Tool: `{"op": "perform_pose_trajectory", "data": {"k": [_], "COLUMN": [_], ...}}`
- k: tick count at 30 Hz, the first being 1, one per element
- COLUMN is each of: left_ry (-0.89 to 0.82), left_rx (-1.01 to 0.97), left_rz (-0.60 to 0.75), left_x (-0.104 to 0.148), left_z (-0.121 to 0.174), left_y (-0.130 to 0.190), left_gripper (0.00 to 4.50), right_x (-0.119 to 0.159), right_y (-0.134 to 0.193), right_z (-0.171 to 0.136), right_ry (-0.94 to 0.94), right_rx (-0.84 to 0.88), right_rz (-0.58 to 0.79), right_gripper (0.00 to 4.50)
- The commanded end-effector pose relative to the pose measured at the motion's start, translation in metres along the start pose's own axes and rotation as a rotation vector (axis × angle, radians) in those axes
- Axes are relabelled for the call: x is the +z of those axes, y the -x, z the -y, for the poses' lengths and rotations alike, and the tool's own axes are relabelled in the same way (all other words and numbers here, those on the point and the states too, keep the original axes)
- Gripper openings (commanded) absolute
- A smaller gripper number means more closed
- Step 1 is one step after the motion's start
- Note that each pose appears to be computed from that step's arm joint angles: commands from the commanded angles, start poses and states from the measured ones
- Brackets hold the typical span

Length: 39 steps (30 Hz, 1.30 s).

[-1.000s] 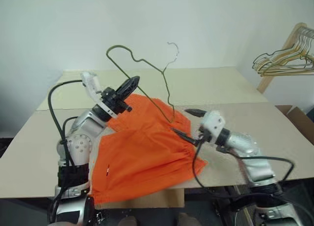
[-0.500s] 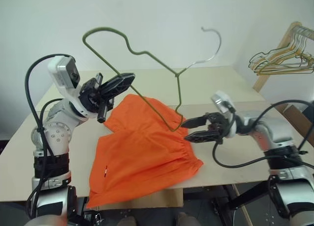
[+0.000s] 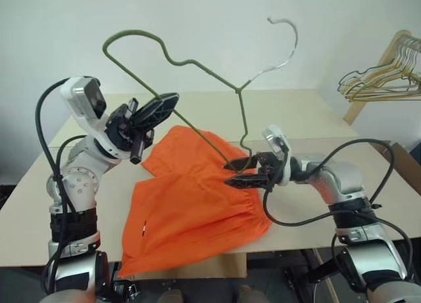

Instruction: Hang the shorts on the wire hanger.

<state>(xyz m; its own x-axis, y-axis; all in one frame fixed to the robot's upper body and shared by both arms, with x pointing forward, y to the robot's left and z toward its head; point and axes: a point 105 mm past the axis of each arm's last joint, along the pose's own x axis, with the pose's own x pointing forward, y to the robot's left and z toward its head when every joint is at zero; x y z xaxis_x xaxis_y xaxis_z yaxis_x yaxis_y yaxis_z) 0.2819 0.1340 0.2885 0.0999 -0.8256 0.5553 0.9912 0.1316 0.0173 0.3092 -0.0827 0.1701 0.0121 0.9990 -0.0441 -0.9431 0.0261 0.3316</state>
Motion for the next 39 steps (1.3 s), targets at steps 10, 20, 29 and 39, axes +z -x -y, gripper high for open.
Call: {"op": "perform_pose_trajectory", "data": {"k": [10, 20, 29, 39], "left_ry": [0.012, 0.012, 0.049, 0.163], "left_rx": [-0.014, 0.020, 0.044, 0.295], "left_rz": [0.025, 0.038, 0.021, -0.192], "left_x": [0.006, 0.000, -0.010, -0.056], "left_z": [0.005, 0.001, -0.003, -0.031], "left_y": [0.003, 0.004, 0.007, 0.050], "left_gripper": [0.00, 0.00, 0.00, 2.99], "right_x": [0.026, 0.027, 0.026, 0.037], "right_y": [0.010, 0.007, 0.004, 0.019], "right_z": [-0.010, -0.014, -0.015, -0.021], "right_ry": [0.020, 0.055, 0.089, 0.076], "right_rx": [0.048, 0.080, 0.093, 0.085], "right_rz": [0.075, 0.054, 0.034, 0.131], "right_gripper": [4.19, 1.17, 0.03, 0.00]}}
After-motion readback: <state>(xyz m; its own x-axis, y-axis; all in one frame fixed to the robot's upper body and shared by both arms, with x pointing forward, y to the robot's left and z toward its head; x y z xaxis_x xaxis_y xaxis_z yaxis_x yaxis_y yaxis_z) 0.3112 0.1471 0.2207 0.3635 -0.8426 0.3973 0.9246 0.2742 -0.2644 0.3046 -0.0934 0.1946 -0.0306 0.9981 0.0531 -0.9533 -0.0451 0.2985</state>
